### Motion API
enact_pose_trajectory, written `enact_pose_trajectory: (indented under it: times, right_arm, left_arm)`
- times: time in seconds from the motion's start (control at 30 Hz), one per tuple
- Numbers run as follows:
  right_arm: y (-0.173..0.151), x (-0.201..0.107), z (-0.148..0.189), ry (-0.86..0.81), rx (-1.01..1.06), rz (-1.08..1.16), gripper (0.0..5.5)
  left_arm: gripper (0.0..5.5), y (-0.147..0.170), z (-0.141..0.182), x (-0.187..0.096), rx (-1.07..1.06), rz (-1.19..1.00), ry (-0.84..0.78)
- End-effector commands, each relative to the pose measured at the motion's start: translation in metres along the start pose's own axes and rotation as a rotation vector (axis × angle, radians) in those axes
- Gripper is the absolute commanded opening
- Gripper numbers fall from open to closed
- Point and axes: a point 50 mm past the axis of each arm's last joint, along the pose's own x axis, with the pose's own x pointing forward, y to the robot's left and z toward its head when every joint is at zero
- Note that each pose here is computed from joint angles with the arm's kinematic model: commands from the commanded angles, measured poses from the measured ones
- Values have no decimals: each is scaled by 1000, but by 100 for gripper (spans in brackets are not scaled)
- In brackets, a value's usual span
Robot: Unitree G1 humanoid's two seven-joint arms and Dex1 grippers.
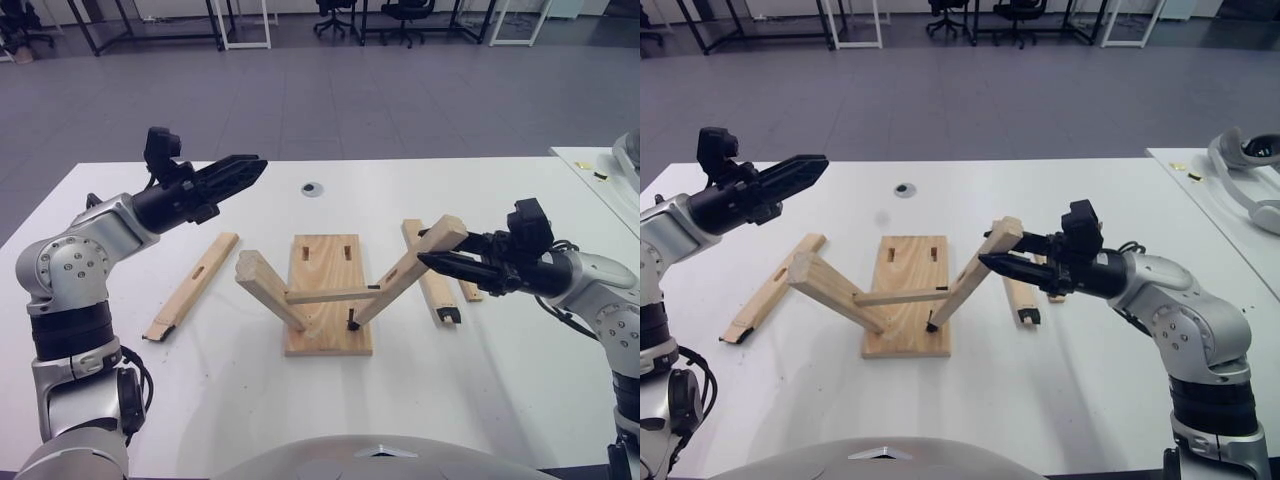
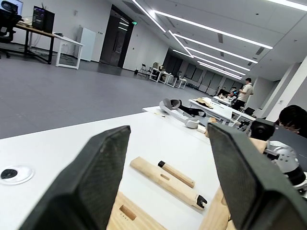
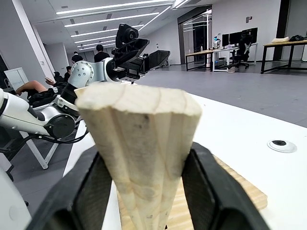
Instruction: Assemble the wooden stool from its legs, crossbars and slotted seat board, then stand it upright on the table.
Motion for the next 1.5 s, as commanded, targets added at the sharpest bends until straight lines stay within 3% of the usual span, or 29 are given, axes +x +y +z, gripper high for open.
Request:
enact_pose_trajectory:
  times: [0.03, 0.23, 0.8, 1.03, 1.5]
  right_arm:
    - [-7, 3, 14, 96, -43, 73, 207]
    - [-16, 10, 22, 173, -63, 170, 207]
    - [-28, 12, 20, 164, -122, 136, 207]
    - [-27, 10, 36, 129, -145, 159, 207]
    - [-26, 14, 24, 117, -118, 169, 207]
  left_arm:
    - [294, -1, -4, -5, -14, 10, -7]
    - [294, 0, -12, -12, -37, 15, -19]
    - [294, -6, -20, -12, -44, -6, -2]
    - [294, -4, -23, -16, -53, -6, 2]
    - [294, -1, -25, -17, -56, -11, 10]
